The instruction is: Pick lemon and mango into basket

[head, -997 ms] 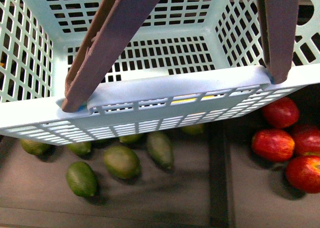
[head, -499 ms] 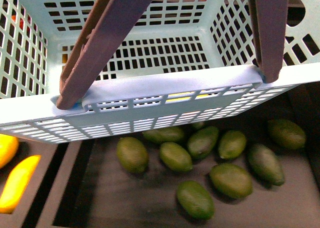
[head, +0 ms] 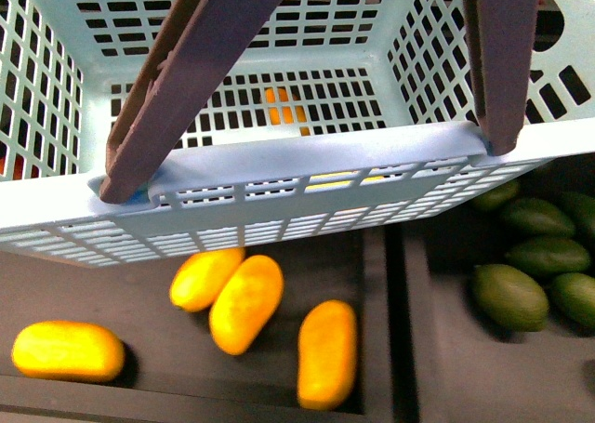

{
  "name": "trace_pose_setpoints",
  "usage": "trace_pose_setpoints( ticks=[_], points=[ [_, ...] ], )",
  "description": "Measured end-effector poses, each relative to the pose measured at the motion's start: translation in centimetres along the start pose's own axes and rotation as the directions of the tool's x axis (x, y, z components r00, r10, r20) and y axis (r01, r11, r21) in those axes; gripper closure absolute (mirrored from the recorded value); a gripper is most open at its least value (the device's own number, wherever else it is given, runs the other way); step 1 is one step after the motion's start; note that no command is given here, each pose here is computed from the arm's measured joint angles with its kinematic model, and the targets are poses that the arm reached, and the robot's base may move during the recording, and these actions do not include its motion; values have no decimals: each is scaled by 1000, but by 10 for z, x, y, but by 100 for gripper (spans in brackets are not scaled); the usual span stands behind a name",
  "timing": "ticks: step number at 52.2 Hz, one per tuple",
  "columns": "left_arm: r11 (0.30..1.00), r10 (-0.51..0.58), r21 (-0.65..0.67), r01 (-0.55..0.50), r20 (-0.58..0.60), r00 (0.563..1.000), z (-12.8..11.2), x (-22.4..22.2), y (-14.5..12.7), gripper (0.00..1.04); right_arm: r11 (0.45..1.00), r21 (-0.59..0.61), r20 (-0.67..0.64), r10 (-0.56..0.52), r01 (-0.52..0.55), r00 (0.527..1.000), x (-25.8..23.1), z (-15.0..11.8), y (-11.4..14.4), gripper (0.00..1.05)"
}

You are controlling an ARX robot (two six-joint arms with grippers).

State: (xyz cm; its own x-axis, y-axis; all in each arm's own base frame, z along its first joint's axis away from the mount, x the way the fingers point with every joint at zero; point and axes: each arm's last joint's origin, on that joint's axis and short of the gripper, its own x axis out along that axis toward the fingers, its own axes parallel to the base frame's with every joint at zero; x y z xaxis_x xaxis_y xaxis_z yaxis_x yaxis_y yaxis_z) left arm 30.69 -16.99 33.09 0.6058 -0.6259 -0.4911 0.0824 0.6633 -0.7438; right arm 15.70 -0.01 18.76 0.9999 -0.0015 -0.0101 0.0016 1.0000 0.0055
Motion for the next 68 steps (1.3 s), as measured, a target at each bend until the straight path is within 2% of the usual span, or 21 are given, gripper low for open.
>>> trace_pose_setpoints(
  ticks=[52, 61, 62, 64, 66, 68],
  points=[
    [1000, -2, -2, 2, -2, 1000, 0, 0, 0, 99, 1000, 0, 2, 2, -2, 1000, 0, 0, 0, 9],
    [1000, 25, -6, -25, 34, 999, 5, -2, 4, 99, 1000, 0, 0, 6, -6, 1000, 0, 0, 0, 9],
    [1000, 24, -1, -24, 35, 999, 5, -2, 4, 99, 1000, 10, -10, -5, 5, 1000, 0, 0, 0, 9],
    [1000, 23, 8, -23, 34, 999, 5, -2, 4, 99, 994, 70, -133, -72, 82, 989, 5, -1, 0, 9],
    [1000, 17, 12, -18, 27, 999, 4, -2, 3, 99, 971, 148, -290, -139, 188, 947, 11, 3, -3, 9],
    [1000, 11, 8, -11, 18, 1000, 3, -2, 2, 99, 947, 203, -397, -153, 249, 905, 16, 3, -6, 9]
  ],
)
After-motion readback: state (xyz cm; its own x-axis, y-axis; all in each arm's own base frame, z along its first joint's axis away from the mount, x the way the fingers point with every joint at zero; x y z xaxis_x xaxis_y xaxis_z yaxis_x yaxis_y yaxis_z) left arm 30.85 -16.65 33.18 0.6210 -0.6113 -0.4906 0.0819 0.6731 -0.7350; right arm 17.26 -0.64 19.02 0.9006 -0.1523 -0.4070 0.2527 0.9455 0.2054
